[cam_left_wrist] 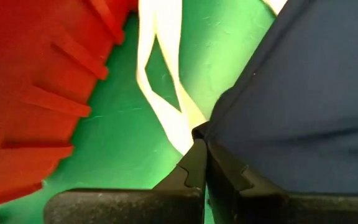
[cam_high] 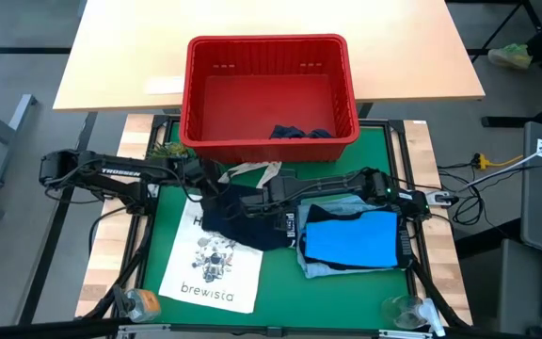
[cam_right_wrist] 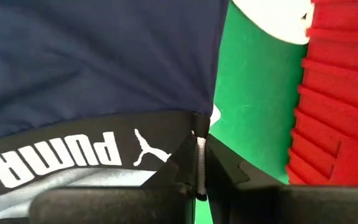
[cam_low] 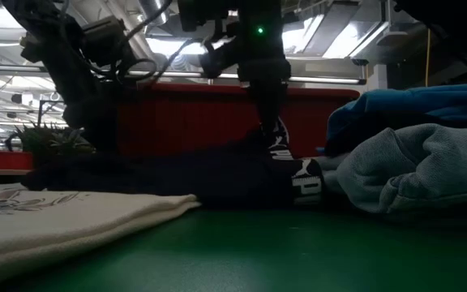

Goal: Fold Laundry from Bin
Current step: Fold the dark blue boxer

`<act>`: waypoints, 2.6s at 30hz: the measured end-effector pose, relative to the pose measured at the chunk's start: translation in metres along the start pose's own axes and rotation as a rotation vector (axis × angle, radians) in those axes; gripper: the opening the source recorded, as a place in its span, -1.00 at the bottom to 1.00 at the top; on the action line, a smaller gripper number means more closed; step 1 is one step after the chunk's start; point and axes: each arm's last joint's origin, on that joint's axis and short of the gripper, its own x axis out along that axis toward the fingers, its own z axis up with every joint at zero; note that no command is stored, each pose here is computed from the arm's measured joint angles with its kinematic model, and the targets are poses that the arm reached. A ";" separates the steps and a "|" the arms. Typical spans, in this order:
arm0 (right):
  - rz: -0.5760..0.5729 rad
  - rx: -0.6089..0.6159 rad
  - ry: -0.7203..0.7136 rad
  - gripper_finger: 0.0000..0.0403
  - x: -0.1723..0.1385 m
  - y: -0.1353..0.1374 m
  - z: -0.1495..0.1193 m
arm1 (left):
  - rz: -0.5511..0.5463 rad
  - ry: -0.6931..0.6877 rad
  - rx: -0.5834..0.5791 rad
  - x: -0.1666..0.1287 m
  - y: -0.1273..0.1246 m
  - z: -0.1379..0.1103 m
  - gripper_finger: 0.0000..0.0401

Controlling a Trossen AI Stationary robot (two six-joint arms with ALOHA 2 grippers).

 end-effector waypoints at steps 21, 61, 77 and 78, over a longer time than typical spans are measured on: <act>-0.065 -0.037 0.095 -0.86 0.034 0.008 -0.007 | 0.048 -0.013 0.143 0.001 0.005 0.002 -0.58; 0.106 -0.091 -0.183 -0.17 0.038 0.086 -0.004 | -0.048 0.022 0.081 0.009 0.005 -0.012 -0.90; 0.182 -0.099 -0.178 -0.17 0.030 0.088 -0.003 | 0.041 0.097 0.042 -0.009 0.017 0.000 -1.00; 0.183 -0.099 -0.181 -0.17 0.026 0.088 -0.003 | 0.001 0.081 0.032 -0.014 0.015 0.006 -1.00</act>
